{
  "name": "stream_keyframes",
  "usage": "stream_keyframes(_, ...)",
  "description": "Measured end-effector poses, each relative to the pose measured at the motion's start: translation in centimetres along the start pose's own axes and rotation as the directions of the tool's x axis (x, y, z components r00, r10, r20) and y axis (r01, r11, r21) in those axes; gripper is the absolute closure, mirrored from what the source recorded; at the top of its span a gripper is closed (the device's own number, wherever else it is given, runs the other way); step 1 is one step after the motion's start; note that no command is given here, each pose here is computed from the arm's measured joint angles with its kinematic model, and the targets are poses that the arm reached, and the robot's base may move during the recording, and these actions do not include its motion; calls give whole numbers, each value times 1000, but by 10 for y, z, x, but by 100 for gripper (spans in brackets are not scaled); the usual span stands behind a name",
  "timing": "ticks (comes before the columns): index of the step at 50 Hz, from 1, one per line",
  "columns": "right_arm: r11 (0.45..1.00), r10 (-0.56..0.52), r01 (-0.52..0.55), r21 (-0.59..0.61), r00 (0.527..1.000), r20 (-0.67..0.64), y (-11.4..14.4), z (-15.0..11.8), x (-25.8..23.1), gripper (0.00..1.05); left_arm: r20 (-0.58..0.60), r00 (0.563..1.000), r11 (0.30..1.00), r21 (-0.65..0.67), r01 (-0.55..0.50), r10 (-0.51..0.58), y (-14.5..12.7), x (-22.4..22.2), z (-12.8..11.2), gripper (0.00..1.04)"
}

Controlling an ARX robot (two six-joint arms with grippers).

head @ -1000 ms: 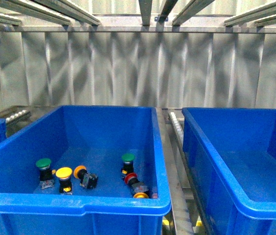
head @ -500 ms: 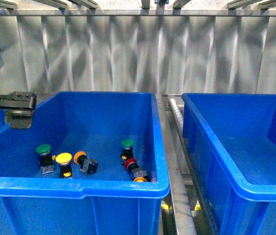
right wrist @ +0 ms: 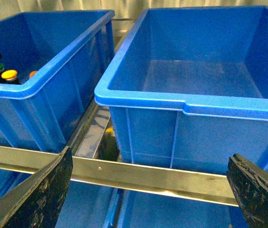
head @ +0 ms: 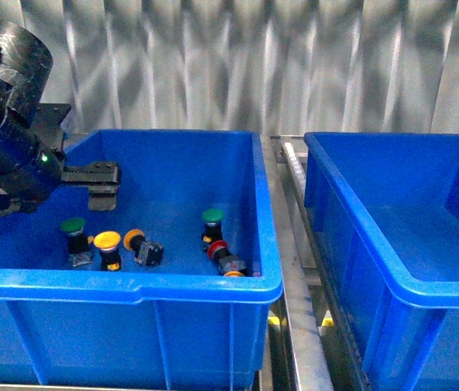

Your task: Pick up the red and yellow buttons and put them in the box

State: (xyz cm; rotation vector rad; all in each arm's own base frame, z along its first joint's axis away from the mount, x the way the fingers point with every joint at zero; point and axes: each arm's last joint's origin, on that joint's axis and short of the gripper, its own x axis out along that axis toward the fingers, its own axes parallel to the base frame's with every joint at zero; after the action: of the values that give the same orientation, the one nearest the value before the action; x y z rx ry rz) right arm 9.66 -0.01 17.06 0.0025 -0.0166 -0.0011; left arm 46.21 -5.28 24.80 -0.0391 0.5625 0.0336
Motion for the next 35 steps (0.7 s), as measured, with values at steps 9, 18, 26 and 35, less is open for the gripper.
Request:
stream_keyframes(9,1000,0,0,0,1000,0,0,0,0,7,-38,999,1000,-9,7,-7,-4,20,-3,8)
stream_keyframes(18,1000,0,0,0,1000,0,0,0,0,7,-43,999,1000,-8,15,-15,-9,33,-2,8)
stream_keyframes(26,1000,0,0,0,1000,0,0,0,0,7,-52,998,1000,-5,29,-29,-16,43,-5,8)
stream_keyframes(35,1000,0,0,0,1000,0,0,0,0,7,-70,997,999,-7,41,-41,-25,56,-8,8)
